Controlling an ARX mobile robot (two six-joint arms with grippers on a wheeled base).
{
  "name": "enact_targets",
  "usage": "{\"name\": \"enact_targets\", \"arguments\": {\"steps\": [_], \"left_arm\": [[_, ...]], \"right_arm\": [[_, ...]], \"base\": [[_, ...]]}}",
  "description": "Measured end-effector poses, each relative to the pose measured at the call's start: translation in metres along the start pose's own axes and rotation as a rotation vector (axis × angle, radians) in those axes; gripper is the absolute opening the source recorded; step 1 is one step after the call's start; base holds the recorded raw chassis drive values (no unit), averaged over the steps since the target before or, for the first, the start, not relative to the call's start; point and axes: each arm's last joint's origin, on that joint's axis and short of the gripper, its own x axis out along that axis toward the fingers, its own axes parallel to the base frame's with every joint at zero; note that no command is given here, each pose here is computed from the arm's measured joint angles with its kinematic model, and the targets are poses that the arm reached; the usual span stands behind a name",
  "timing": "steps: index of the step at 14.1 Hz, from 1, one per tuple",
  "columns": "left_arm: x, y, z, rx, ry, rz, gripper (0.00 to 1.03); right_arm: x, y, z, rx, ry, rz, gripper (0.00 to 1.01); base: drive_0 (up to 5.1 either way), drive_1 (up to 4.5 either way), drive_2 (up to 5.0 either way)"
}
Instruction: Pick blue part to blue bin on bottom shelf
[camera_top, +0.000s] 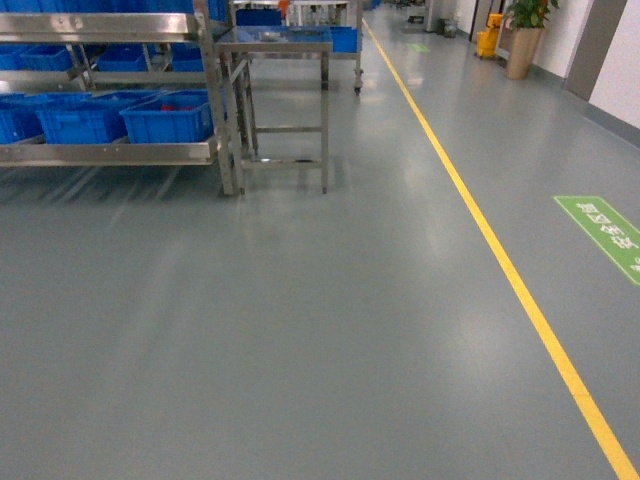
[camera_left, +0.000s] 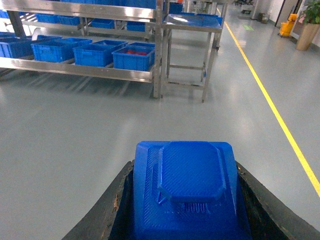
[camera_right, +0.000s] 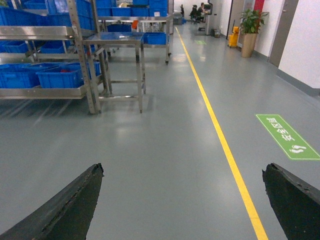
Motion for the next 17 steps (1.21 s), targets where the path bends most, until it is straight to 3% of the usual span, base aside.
{"name": "enact_targets", "arguments": {"steps": [17], "left_arm": [[0.0001,-0.0001,-0.0001,0.0,0.001,0.0,0.44]], "right_arm": [[0.0,0.0,-0.0001,0.0,0.001,0.0,0.98]], "base": [[-0.1,4.11,-4.2]]}}
